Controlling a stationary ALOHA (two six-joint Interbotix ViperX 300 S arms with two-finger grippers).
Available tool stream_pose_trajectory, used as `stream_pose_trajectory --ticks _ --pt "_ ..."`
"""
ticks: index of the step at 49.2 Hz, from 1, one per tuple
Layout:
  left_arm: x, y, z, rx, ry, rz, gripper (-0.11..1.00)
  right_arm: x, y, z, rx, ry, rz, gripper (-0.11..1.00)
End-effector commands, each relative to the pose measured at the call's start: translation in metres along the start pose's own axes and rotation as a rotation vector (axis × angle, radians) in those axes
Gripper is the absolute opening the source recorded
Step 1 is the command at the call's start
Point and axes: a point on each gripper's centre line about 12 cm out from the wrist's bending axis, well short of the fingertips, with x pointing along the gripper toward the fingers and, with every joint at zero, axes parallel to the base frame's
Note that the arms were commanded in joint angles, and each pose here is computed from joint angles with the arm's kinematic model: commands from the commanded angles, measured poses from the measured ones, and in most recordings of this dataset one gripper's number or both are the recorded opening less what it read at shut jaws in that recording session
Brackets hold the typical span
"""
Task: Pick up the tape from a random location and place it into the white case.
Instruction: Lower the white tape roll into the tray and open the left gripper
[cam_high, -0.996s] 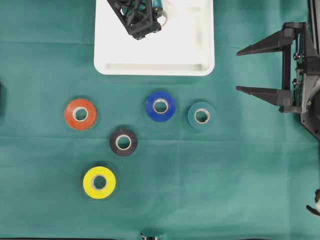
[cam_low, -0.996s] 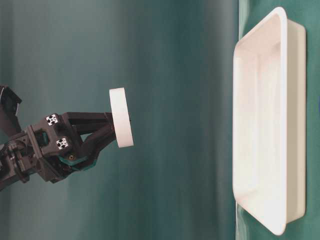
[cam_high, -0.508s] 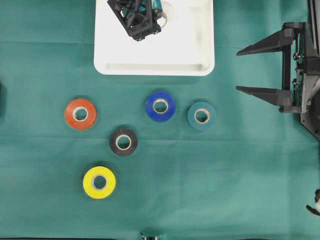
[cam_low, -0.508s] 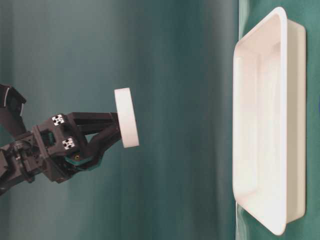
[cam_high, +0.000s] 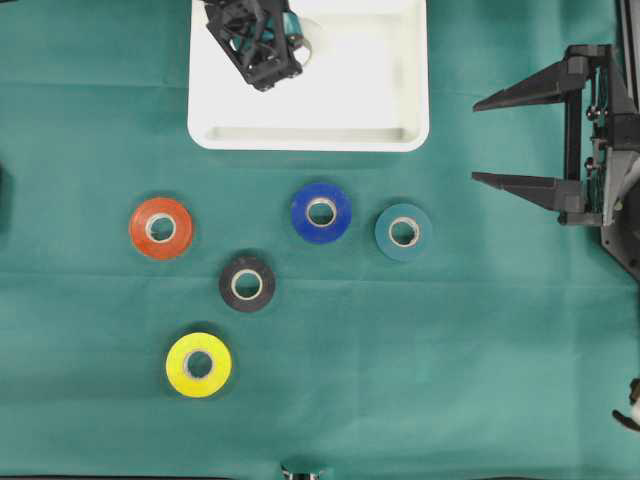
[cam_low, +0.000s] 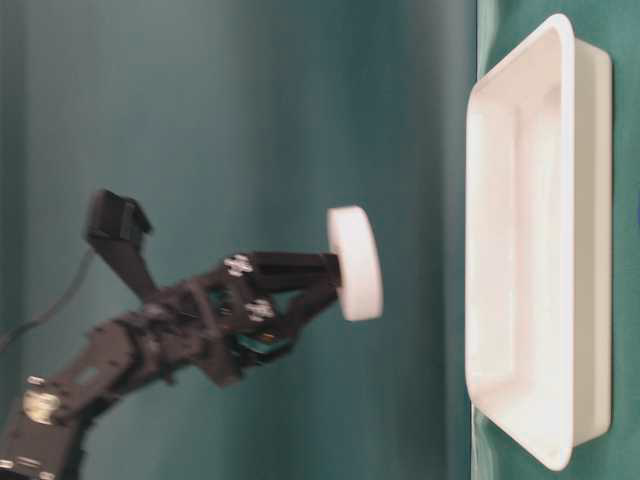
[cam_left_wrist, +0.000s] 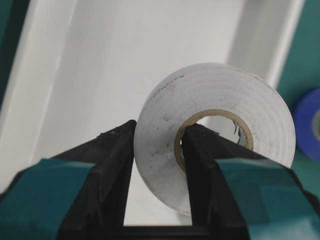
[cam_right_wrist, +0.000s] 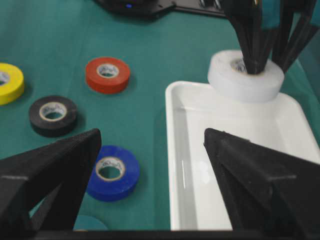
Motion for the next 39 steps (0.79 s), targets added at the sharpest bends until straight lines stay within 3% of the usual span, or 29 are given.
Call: stream_pose_trajectory --ticks 1,11,39 --pt "0.005 0.011 -0.004 -0.021 -0.027 0.014 0.24 0.001 0.0 0.012 -0.001 -0.031 -0.001 0.92" --pt "0.037 0.014 -0.021 -0.031 -0.041 0.017 0.24 0.001 0.0 0.011 -0.001 -0.029 -0.001 0.92" --pt "0.09 0.017 -0.033 -0.037 -0.016 0.017 0.24 0.001 0.0 0.01 -0.004 -0.025 -0.001 0.92"
